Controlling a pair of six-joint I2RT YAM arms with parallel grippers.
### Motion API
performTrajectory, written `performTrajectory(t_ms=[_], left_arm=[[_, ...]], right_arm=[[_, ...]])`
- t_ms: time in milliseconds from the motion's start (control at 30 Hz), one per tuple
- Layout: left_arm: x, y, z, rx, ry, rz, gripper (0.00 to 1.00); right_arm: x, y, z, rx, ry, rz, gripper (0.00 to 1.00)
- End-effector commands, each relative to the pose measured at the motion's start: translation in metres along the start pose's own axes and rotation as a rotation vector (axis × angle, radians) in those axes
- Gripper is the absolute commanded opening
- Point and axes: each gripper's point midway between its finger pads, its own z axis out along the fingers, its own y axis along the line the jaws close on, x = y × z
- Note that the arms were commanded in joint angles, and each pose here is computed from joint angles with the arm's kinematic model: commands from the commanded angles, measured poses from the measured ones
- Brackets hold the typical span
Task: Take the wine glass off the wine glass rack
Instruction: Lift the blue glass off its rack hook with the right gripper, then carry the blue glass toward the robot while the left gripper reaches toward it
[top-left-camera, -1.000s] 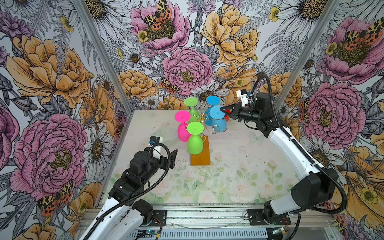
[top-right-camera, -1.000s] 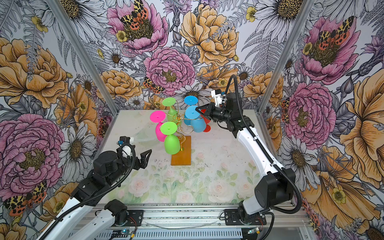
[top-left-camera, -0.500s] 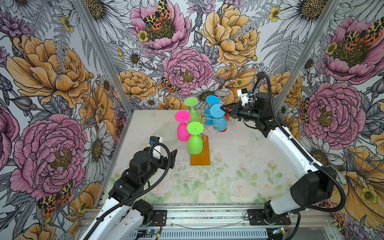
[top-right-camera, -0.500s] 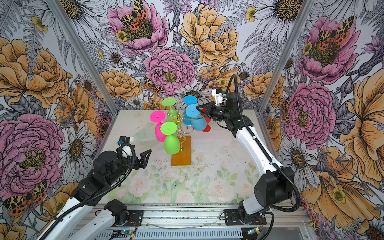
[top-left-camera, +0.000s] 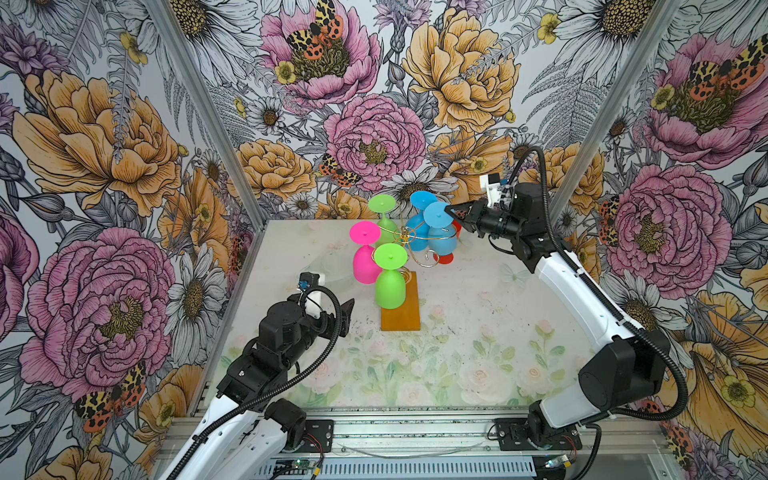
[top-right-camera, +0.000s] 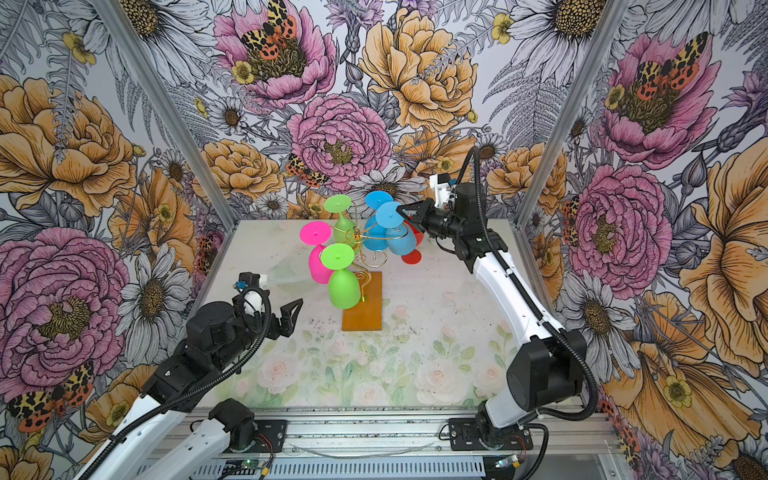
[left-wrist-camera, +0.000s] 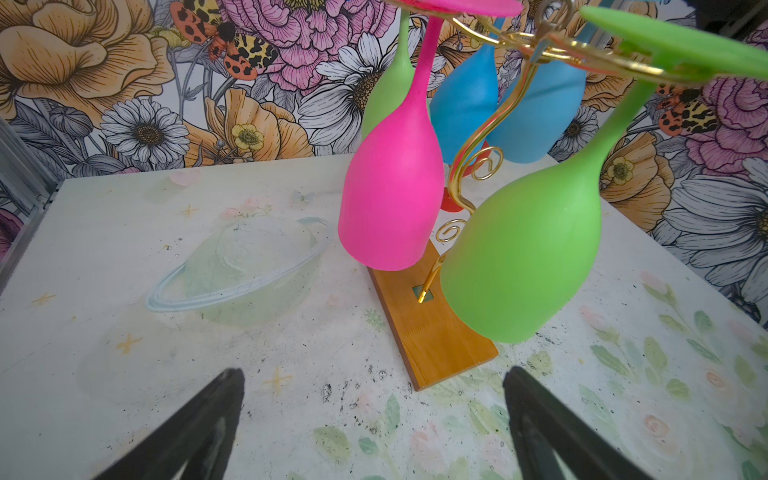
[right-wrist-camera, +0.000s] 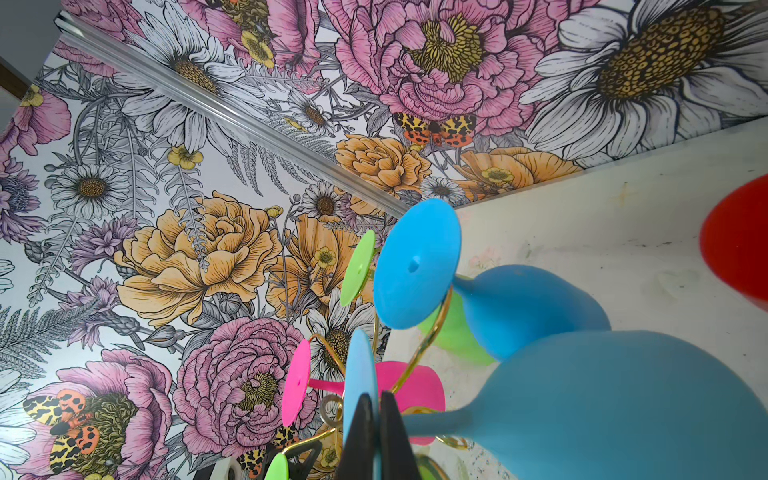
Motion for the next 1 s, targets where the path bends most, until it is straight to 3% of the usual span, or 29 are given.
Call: performTrajectory(t_ms=[0,500,967], left_arm=[[-0.004,0.000,-0.001,0.009,-0.024,0.011,0.99],[-0.001,-0.001,-0.001,0.014,-0.016,-0.015,0.99],[-0.023,-0.004,-0.020,0.029,-0.046,-0.092,0.99]], right_arm=[[-0.015,0.008,-0.005,-0.032,-0.058,-0.026,0.00],[-0.020,0.001,-0.038,-0.052,-0.114,-0.006,0.00],[-0.006,-0.003,-0.082,-0.031,-0.152,0.002,0.00]])
